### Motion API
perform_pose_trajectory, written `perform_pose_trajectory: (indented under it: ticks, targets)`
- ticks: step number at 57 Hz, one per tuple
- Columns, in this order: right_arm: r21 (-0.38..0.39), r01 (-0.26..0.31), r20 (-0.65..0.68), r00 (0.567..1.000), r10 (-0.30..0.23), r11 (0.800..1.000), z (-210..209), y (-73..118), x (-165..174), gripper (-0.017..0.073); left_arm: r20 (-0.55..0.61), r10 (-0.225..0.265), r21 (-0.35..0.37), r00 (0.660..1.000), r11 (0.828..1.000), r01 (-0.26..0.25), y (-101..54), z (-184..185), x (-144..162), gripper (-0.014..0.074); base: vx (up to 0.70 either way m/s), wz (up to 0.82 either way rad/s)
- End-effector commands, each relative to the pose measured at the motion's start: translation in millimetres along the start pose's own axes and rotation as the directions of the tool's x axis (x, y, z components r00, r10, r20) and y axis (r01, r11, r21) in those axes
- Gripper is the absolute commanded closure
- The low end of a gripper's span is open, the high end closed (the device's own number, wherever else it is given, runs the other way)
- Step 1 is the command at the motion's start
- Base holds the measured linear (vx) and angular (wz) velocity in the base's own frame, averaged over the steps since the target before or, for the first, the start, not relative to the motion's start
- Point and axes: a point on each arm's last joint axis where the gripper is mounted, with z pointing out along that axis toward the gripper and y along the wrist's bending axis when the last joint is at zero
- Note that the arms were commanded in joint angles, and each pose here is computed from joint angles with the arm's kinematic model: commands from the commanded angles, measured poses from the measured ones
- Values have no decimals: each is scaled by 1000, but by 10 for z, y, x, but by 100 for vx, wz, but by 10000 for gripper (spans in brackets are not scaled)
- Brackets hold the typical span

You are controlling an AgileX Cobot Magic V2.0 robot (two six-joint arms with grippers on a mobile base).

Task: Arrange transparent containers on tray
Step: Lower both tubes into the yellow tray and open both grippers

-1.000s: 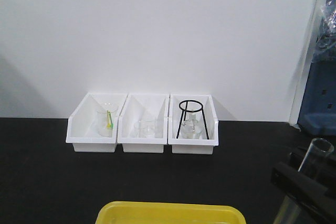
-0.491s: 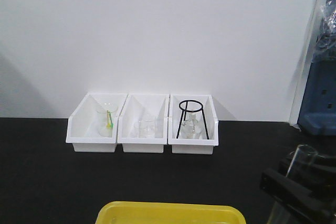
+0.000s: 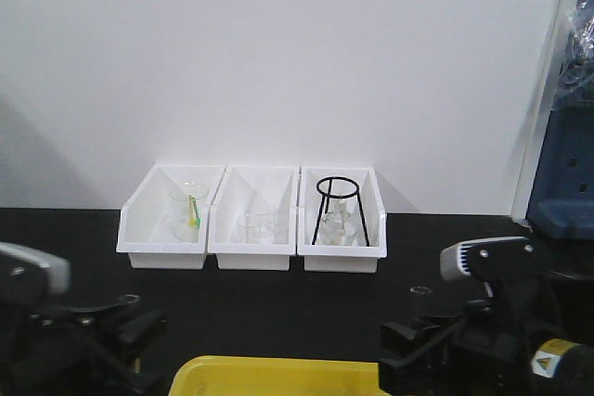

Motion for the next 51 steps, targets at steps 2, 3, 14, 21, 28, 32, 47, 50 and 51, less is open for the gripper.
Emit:
perform_pose_trajectory:
  ticks: [2,3,14,21,28,32,47,50,51]
  targets:
    - [18,8,61,998,-10,1000,141,-12,-172,410,-25,-6,38,1000,999,7,-168,285,-150,391,0,0]
    - [21,9,51,999,-10,1000,183,-17,-162,410,-41,-10,39,999,999,11,-190,354,-148,391,0,0]
    - [47,4,-40,999,-3,999,540,-79,-4,403,-193,-97,0,976,995,99,-256,902,-14,382,0,0]
    - [68,-5,-86,996,11,998,726,-128,122,391,-257,-124,-27,958,992,121,-232,1130,161,376,0,0]
    - [88,-10,-101,995,19,996,870,-170,214,373,-319,-124,-49,940,992,114,-199,1268,348,365,0,0]
    - [97,-11,-109,994,22,995,931,-189,257,359,-338,-124,-56,933,992,112,-189,1323,421,356,0,0]
    - [120,-24,-182,982,46,992,1131,-247,464,270,-370,-122,-65,921,992,106,-166,1440,575,284,0,0]
    - [126,-37,-193,979,61,991,1160,-256,498,253,-376,-123,-66,919,992,105,-163,1453,595,260,0,0]
    - [127,-39,-195,979,63,991,1166,-258,506,249,-378,-123,-67,918,992,105,-161,1458,603,248,0,0]
